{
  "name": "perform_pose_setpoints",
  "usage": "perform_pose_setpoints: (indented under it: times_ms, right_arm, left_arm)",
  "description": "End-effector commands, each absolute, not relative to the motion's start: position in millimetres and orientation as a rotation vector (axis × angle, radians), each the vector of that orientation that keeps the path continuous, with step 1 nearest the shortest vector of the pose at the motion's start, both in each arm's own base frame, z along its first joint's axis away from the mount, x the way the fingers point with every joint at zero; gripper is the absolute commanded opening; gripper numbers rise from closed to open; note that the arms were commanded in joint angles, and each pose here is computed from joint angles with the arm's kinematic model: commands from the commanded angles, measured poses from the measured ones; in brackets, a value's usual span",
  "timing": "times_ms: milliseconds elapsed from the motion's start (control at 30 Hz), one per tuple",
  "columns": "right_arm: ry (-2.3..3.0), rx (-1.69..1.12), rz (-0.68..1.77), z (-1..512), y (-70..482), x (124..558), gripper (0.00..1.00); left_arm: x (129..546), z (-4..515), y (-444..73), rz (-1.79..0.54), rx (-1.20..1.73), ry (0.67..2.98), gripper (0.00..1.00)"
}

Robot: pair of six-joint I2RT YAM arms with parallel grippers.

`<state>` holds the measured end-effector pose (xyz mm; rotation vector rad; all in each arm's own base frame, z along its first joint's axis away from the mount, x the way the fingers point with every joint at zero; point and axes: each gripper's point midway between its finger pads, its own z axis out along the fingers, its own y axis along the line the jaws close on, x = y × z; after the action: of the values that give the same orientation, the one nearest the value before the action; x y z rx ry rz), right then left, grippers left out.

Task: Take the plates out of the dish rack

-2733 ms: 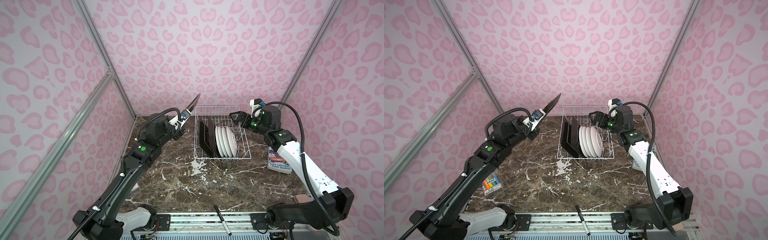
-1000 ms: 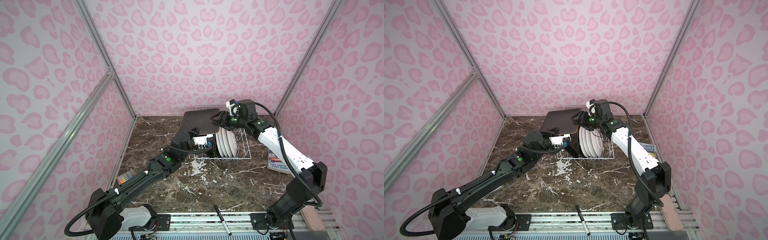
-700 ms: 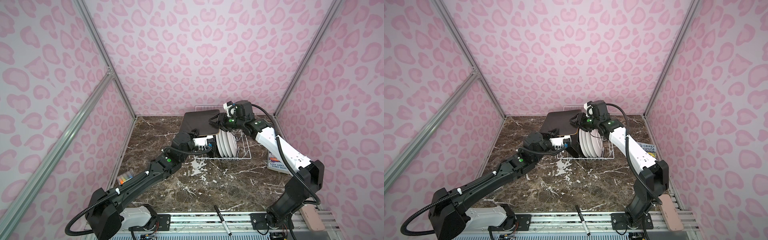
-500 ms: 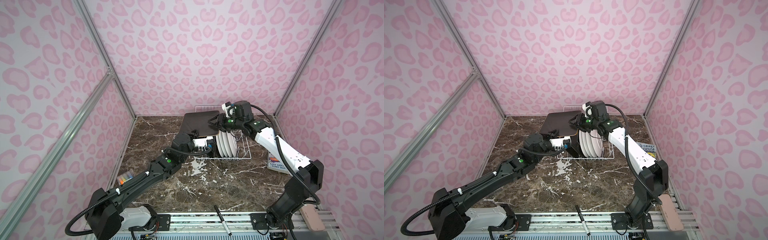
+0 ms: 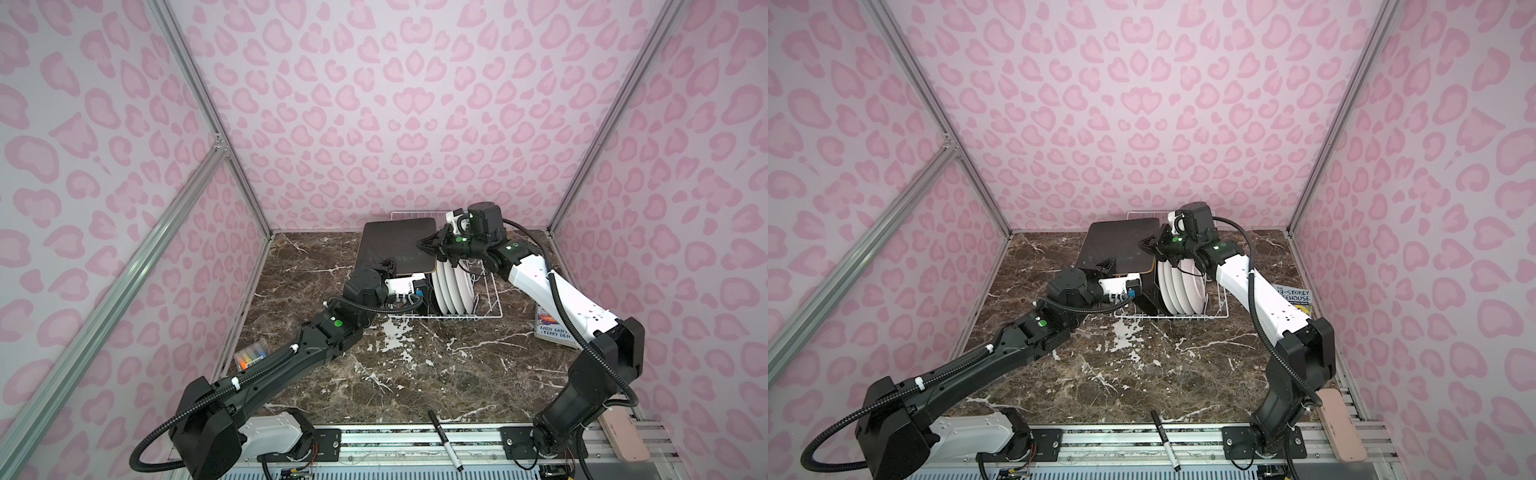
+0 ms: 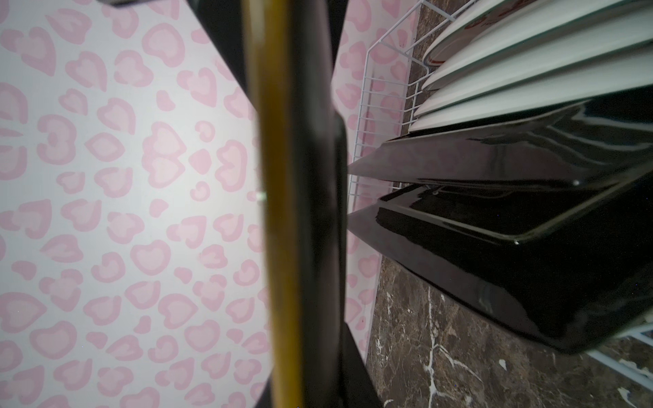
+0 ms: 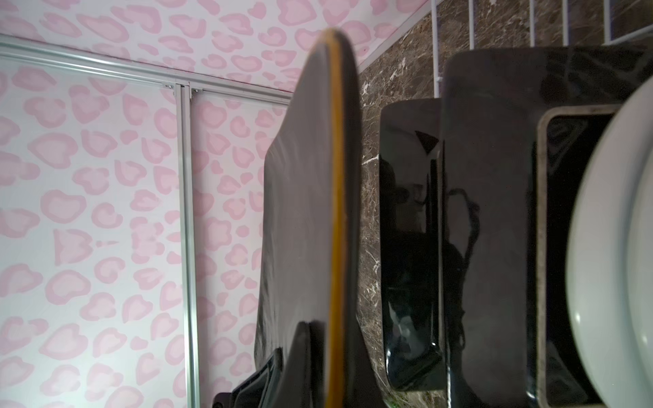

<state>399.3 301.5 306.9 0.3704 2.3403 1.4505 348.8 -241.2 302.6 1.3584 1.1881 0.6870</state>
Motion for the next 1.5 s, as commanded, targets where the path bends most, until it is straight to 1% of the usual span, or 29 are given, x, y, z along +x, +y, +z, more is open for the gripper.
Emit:
perform_pose_setpoints:
  times_ms: [0,33,100,133,167,233,300,367,433,700,767,900,1000,1167,1200,1367,1467]
  right_arm:
    - [2.26,0.095,1.437,314,310,398,0.0]
    - [2.249,0.106,1.449,315,309,400,0.0]
    - [2.22,0.117,1.464,320,306,403,0.0]
    - [2.199,0.122,1.47,325,304,405,0.0]
    - [2.179,0.126,1.475,329,302,406,0.0]
    - [2.147,0.14,1.485,335,298,409,0.0]
    - [2.113,0.154,1.488,342,291,413,0.0]
    - [2.084,0.176,1.477,348,284,418,0.0]
    - [2.05,0.196,1.466,355,275,424,0.0]
    - [1.956,0.279,1.403,372,234,440,0.0]
    - [1.958,0.302,1.387,364,226,442,0.0]
    - [1.931,0.308,1.368,366,210,442,0.0]
    - [1.922,0.3,1.342,366,202,440,0.0]
    - [1.908,0.257,1.308,370,196,435,0.0]
    - [1.906,0.25,1.303,370,196,434,0.0]
    - [1.881,0.207,1.312,376,198,431,0.0]
    - [1.866,0.171,1.343,380,202,429,0.0]
  left_arm:
    - [351,353,-250,0.64,1.177,1.095,0.21]
    - [351,351,-250,0.637,1.18,1.101,0.26]
    - [352,351,-250,0.629,1.175,1.112,0.41]
    - [352,351,-250,0.624,1.169,1.116,0.53]
    - [352,351,-249,0.62,1.16,1.119,0.62]
    - [352,352,-249,0.611,1.149,1.125,0.69]
    - [350,349,-248,0.589,1.155,1.143,0.72]
    - [347,349,-247,0.552,1.141,1.163,0.78]
    - [345,347,-247,0.515,1.132,1.187,0.82]
    - [332,358,-231,0.419,1.019,1.261,0.85]
    - [330,361,-226,0.404,0.983,1.277,0.86]
    - [327,376,-212,0.315,0.874,1.327,0.9]
    - [327,389,-199,0.182,0.774,1.409,0.93]
    - [335,427,-176,-0.119,0.53,1.529,1.0]
    - [339,432,-170,-0.172,0.474,1.552,0.97]
    - [358,438,-159,-0.496,0.296,1.68,0.97]
    - [375,430,-154,-0.715,0.161,1.758,0.97]
